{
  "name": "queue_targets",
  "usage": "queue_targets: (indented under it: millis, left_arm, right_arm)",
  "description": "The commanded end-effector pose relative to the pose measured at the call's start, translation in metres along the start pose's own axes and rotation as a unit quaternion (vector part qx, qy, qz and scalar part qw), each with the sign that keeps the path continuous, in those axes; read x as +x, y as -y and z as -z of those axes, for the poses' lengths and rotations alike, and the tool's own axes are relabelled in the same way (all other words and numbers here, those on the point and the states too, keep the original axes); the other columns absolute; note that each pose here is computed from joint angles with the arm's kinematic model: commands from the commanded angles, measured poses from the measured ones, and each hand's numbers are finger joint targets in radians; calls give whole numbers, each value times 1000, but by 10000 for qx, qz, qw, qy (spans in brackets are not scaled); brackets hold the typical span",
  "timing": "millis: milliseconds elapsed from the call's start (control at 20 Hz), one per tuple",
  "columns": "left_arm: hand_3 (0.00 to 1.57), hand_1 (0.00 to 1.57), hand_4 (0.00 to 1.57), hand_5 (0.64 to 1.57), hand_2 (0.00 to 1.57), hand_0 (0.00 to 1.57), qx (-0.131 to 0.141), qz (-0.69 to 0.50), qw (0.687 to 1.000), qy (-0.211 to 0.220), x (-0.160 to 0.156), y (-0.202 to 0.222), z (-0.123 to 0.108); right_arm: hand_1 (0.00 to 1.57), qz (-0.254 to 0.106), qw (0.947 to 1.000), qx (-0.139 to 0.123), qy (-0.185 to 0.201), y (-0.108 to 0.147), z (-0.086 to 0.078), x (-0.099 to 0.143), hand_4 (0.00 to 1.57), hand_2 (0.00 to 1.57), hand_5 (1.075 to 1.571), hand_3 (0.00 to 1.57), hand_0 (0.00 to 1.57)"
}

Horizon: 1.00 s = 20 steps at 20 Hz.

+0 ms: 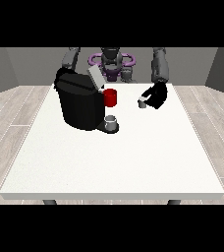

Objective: Insert the coffee pod into the coffee machine and close the lid

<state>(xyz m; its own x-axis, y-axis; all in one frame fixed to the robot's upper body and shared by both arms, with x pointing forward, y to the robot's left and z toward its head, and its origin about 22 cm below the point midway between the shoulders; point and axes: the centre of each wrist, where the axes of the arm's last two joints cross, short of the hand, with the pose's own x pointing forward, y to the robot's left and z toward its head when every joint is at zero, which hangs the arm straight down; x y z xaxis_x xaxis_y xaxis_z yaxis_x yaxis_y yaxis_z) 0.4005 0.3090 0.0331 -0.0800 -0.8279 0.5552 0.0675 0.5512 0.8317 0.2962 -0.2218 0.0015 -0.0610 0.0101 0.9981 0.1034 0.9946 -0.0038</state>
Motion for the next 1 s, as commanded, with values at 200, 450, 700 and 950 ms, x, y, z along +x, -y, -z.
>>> queue_targets:
  millis: [200,450,700,950]
  left_arm:
    - [1297,1258,529,1571,1321,1258,-222,-46,9989,420,30,-22,18]
    - [1288,1255,556,1571,1332,1255,-107,52,9966,819,81,-54,41]
    - [1288,1255,556,1571,1332,1255,-302,-110,9978,584,59,-59,35]
    - [1232,1072,520,1571,1218,1072,242,39,9960,865,109,-106,52]
  right_arm:
    - [0,-15,9996,87,-268,-1,-11,-18,468,0,1571,0,0]
    - [0,89,9999,82,-105,2,3,-17,476,0,1571,0,0]
    - [0,126,9997,169,-98,0,9,11,504,0,1571,0,0]
    - [0,-94,9999,111,60,2,11,5,492,0,1571,0,0]
